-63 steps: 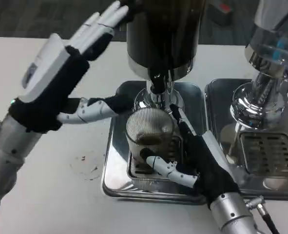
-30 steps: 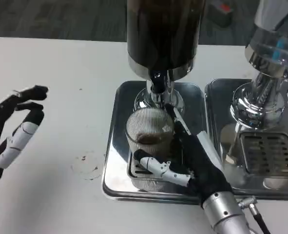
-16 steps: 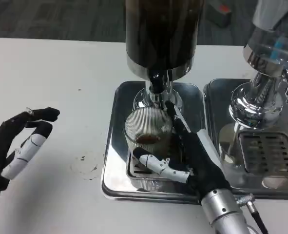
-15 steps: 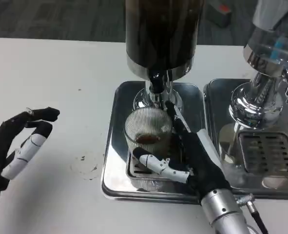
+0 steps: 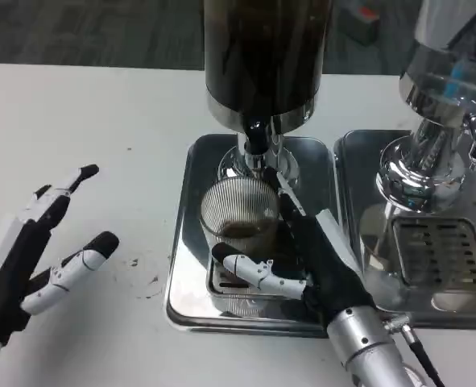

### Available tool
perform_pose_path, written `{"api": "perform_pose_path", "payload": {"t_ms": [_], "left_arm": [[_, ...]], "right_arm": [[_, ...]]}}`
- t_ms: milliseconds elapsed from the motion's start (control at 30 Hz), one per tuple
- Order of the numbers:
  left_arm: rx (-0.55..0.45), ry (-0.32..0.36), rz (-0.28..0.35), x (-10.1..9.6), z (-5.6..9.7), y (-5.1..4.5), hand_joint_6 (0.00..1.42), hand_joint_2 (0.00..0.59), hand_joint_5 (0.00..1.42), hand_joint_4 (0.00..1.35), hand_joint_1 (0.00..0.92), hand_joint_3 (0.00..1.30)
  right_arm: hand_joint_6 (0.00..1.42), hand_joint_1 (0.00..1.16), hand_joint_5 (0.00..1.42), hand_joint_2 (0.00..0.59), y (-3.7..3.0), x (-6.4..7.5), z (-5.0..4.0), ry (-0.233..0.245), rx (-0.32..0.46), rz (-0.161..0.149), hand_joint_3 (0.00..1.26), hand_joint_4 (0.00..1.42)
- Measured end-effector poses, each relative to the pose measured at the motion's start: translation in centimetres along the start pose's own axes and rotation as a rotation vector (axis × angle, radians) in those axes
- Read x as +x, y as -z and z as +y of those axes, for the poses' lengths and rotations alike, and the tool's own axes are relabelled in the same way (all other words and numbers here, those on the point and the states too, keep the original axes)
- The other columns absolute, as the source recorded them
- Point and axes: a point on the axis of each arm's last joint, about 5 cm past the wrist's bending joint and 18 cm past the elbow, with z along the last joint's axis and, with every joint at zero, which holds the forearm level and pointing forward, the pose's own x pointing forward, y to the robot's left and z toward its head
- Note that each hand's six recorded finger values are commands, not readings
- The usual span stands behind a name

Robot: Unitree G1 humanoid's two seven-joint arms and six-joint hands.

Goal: Grasp the cup under the faucet to collect the drink, then remove the cup.

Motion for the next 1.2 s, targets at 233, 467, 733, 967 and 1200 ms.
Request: {"api": "perform_pose_path", "payload": {"t_ms": [233,467,733,967,1200], "left_arm": [[0.034,0.032,0.014,-0.02,-0.46,-0.05,0.0,0.128,0.03,0.0,0.0,0.1],[0.038,0.04,0.005,0.01,-0.56,-0.2,0.0,0.127,0.02,0.0,0.0,0.13],[0.036,0.043,0.008,-0.12,-0.65,-0.19,0.0,0.131,0.03,0.0,0.0,0.16],[0.035,0.044,0.009,-0.15,-0.65,-0.19,0.0,0.131,0.04,0.0,0.0,0.18],[0.035,0.044,0.009,-0.16,-0.65,-0.19,0.0,0.129,0.04,0.0,0.0,0.2]], "right_arm": [[0.19,0.86,0.09,0.186,-0.06,0.1,-0.01,0.001,-0.004,0.003,0.0,0.0],[0.31,0.93,0.2,0.183,-0.12,0.39,0.24,0.01,0.03,0.007,0.0,0.1],[0.5,0.94,0.38,0.21,-0.14,0.52,0.21,0.017,0.044,0.006,0.0,0.3],[0.62,0.97,0.49,0.225,-0.21,0.52,0.43,0.056,0.021,-0.001,0.06,0.41],[0.72,0.99,0.58,0.234,-0.25,0.47,0.6,0.084,0.021,-0.008,0.16,0.48]]}}
